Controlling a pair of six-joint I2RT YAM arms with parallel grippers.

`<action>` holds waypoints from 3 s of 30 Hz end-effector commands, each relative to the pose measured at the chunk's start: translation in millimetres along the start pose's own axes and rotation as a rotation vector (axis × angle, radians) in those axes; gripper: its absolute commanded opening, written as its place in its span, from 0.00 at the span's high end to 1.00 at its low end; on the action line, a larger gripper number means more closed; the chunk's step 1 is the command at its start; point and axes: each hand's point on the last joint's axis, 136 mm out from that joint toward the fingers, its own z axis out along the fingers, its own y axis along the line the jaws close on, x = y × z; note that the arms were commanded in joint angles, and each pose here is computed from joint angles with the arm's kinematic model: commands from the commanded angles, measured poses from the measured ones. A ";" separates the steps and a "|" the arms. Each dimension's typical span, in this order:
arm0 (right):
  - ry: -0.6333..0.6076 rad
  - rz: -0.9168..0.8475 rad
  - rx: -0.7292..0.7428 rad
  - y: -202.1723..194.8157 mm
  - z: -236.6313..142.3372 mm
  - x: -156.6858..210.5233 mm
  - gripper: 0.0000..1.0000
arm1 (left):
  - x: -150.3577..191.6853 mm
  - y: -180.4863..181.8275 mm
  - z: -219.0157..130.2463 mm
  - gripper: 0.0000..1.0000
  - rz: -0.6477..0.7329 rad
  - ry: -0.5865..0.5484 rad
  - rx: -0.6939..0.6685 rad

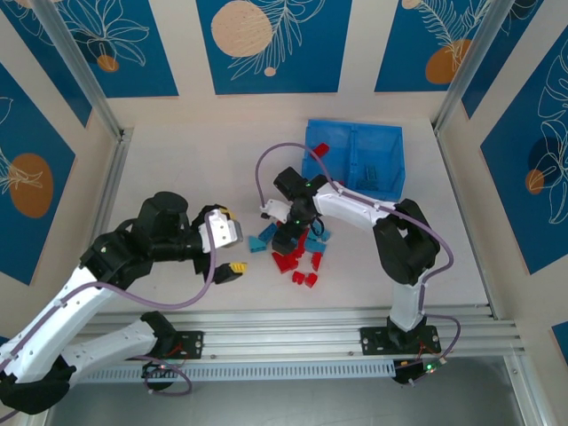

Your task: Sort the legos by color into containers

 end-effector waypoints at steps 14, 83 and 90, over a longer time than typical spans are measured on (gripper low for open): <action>0.067 -0.089 0.075 3.9 5.9 12.4 0.58 | 14.9 -10.0 21.8 0.00 0.048 0.021 0.068; -0.540 1.111 0.163 -35.5 -218.7 113.3 0.21 | 86.5 108.1 210.8 0.03 -0.822 0.743 -0.211; -0.522 1.133 0.179 -18.2 -218.9 130.5 0.20 | 109.5 107.2 250.9 0.01 -0.814 0.805 -0.118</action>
